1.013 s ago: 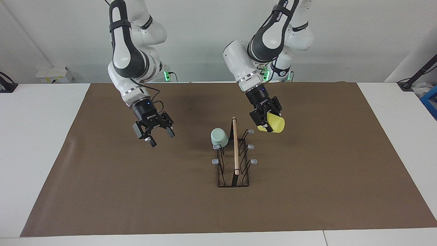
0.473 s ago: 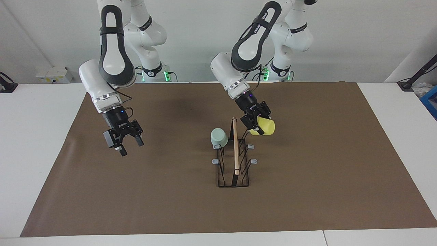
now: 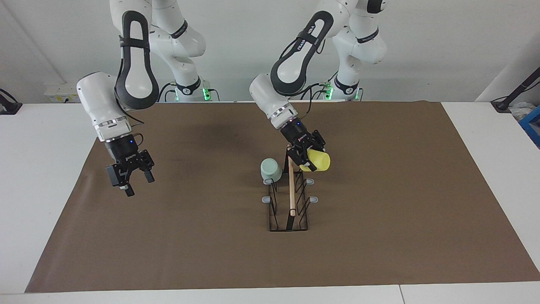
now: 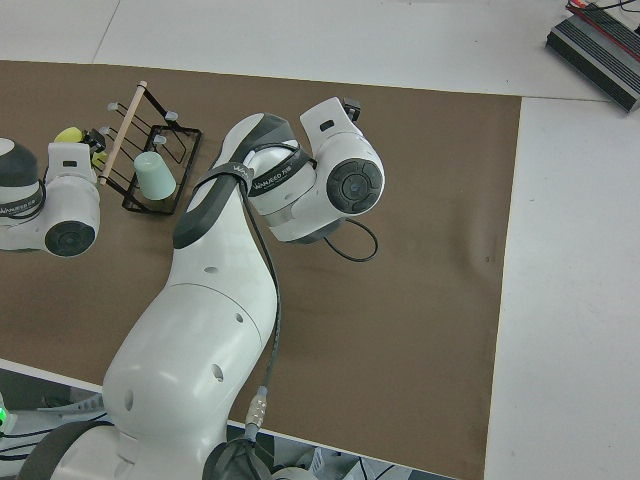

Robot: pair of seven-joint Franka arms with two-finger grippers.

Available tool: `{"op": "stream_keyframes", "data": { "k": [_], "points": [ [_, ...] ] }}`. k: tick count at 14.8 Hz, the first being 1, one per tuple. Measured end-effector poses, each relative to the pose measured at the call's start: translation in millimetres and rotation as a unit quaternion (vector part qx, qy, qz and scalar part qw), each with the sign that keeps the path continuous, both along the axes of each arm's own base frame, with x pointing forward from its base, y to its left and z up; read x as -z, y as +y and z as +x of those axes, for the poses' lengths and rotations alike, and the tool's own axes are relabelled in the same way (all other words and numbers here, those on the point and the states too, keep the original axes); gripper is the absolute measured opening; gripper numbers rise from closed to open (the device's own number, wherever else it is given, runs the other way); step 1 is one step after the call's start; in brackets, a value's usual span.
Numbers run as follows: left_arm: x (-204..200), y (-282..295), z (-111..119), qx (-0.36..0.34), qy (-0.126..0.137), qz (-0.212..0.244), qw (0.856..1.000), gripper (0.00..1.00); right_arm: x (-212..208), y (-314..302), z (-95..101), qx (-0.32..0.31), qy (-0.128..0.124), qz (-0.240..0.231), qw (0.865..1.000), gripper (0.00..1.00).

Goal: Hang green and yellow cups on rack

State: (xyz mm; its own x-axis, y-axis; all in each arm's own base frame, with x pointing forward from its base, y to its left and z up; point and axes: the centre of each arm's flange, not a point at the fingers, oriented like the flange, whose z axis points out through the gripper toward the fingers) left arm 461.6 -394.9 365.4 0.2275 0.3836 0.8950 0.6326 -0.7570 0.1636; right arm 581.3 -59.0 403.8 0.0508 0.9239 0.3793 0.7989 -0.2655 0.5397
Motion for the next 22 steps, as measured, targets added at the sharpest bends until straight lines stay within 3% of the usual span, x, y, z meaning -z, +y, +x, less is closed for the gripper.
{"op": "stream_keyframes", "data": {
  "k": [2,4,5,8,11,15,19,22],
  "points": [
    [0,-3,-3,0.002,-0.001,0.001,1.000,0.75,-3,-3,2.1,0.018,0.021,0.002,1.000,1.00],
    [-4,-6,-5,-0.001,-0.002,-0.004,1.000,0.96,-8,-4,5.0,0.036,0.043,0.001,0.998,1.00],
    [-8,-7,-6,-0.004,0.000,-0.011,1.000,1.00,-9,-4,6.4,0.046,0.059,0.000,0.997,1.00],
    [-28,-9,-8,-0.004,0.013,-0.036,0.999,1.00,-21,3,12.9,0.083,0.124,-0.024,0.988,1.00],
    [-60,4,-3,0.014,0.076,-0.034,0.996,1.00,-40,12,17.2,0.152,0.186,-0.045,0.970,1.00],
    [-99,50,27,0.071,0.184,-0.023,0.980,1.00,-52,24,9.1,0.276,0.243,-0.031,0.929,1.00],
    [-102,98,59,0.119,0.273,-0.009,0.955,1.00,-65,60,-3.6,0.393,0.280,-0.018,0.876,1.00],
    [-104,141,85,0.155,0.322,-0.015,0.934,1.00,-83,76,-9.5,0.478,0.303,0.005,0.825,1.00]
  ]
}}
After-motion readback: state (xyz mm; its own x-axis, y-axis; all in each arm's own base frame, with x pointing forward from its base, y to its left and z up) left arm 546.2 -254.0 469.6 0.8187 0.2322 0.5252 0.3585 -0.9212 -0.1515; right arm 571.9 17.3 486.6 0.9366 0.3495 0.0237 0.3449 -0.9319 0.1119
